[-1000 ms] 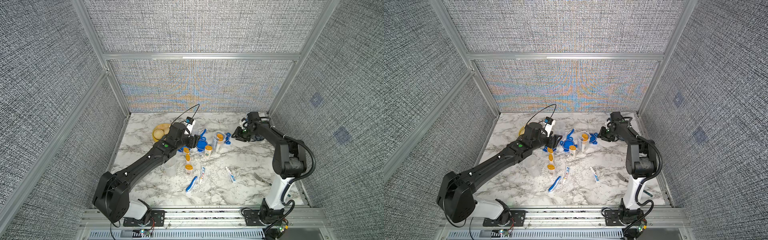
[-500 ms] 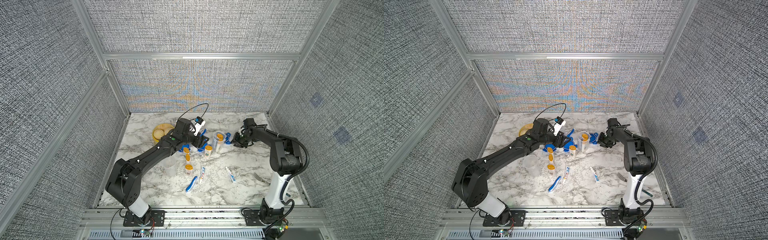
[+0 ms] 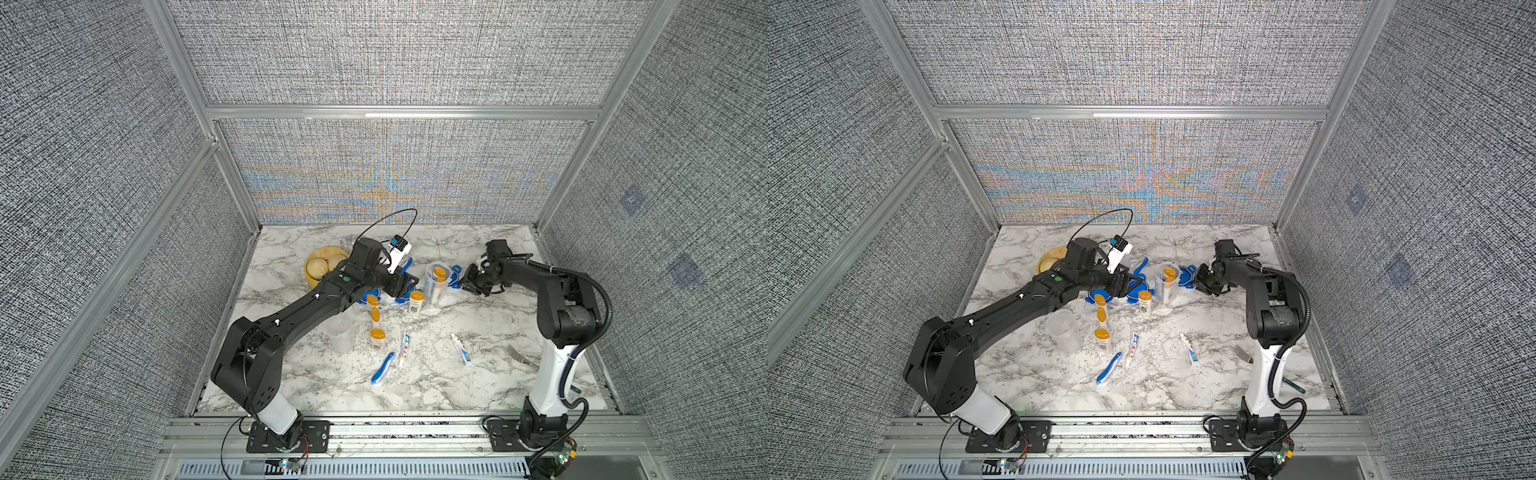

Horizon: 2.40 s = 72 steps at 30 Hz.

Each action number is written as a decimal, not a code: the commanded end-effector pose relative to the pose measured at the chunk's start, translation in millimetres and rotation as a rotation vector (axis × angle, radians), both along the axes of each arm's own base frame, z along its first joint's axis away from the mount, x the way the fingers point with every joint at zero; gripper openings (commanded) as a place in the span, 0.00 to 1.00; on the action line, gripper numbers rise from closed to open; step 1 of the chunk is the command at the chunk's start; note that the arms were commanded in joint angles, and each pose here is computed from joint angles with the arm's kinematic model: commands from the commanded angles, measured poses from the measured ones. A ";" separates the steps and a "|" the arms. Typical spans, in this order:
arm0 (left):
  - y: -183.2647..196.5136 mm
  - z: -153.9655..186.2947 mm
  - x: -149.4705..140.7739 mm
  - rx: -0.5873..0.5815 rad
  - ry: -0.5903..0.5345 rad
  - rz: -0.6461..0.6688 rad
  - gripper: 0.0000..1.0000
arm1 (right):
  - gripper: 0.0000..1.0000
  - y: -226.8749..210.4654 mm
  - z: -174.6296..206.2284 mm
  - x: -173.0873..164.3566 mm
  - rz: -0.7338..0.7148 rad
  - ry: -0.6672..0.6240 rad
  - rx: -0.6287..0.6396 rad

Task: Pack away toiletry kits
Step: Pick up the lid from the center of the board.

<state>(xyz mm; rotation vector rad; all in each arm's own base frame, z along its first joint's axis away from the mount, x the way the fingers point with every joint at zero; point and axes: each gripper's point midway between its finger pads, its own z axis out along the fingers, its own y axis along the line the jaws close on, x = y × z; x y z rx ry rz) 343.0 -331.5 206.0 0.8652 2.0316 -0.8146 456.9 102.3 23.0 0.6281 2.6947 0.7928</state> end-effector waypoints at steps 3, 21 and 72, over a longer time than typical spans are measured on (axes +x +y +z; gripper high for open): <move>-1.9 4.1 -1.1 -0.020 -0.007 -0.011 0.67 | 0.24 2.4 -10.6 -3.8 -0.057 0.018 0.041; -5.5 21.9 12.8 -0.033 -0.084 0.006 0.67 | 0.00 -23.7 52.6 -12.5 -0.166 -0.222 0.044; -49.9 151.0 59.8 -0.078 -0.894 -0.305 0.00 | 0.53 24.5 339.7 -64.3 0.452 -1.109 -0.175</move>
